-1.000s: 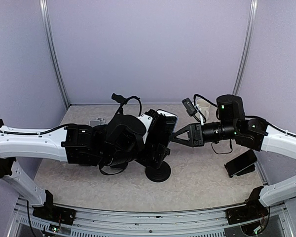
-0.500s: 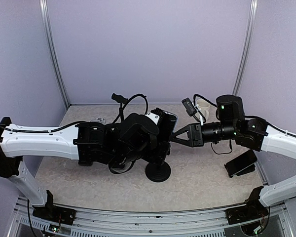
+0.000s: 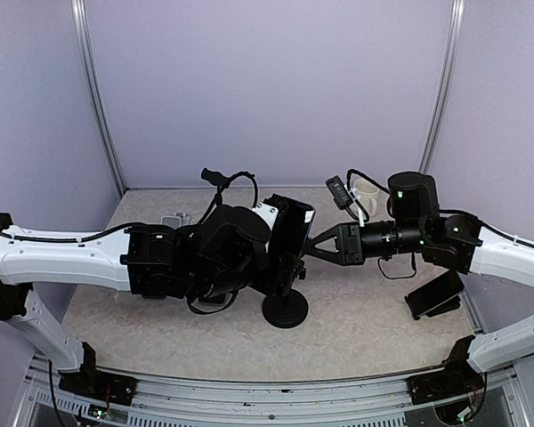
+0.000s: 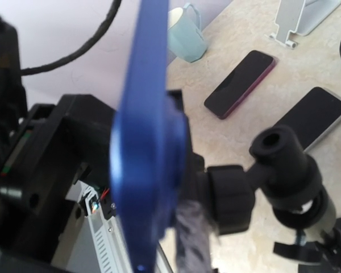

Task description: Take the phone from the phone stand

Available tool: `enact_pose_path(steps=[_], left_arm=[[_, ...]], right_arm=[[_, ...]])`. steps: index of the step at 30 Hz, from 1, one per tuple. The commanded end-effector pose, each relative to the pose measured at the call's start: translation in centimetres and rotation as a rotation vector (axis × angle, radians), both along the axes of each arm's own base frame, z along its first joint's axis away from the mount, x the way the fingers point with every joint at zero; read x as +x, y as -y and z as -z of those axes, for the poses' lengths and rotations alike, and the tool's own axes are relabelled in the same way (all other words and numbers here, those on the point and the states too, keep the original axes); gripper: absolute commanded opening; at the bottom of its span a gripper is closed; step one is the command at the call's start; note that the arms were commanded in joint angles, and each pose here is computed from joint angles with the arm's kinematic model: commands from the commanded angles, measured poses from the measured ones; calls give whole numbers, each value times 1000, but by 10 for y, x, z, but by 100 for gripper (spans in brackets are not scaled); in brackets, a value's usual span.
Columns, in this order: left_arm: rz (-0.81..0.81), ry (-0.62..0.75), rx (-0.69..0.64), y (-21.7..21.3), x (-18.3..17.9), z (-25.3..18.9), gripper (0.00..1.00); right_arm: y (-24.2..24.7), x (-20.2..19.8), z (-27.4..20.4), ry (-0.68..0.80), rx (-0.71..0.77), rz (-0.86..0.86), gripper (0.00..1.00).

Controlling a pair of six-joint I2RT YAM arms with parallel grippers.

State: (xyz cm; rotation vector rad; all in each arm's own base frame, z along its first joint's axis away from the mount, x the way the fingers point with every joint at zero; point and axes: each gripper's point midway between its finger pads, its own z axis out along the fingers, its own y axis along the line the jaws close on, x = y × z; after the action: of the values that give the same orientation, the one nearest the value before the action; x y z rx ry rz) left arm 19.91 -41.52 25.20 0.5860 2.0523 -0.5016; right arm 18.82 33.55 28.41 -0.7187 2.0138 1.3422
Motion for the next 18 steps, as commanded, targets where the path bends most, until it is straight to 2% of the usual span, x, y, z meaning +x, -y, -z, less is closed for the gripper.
enact_pose_path(steps=[1, 5, 12, 18], left_arm=[[-237, 17, -37, -55, 46, -9, 49], [-215, 18, -68, -57, 47, -14, 46], [77, 37, -278, -31, 15, -49, 40], [272, 43, -324, -4, -18, -60, 37]], right_arm=[[3, -9, 8, -28, -38, -27, 0], [4, -8, 9, -24, -51, -23, 0], [4, -4, 8, -13, -48, -6, 0], [1, 1, 4, -2, -38, 7, 0]])
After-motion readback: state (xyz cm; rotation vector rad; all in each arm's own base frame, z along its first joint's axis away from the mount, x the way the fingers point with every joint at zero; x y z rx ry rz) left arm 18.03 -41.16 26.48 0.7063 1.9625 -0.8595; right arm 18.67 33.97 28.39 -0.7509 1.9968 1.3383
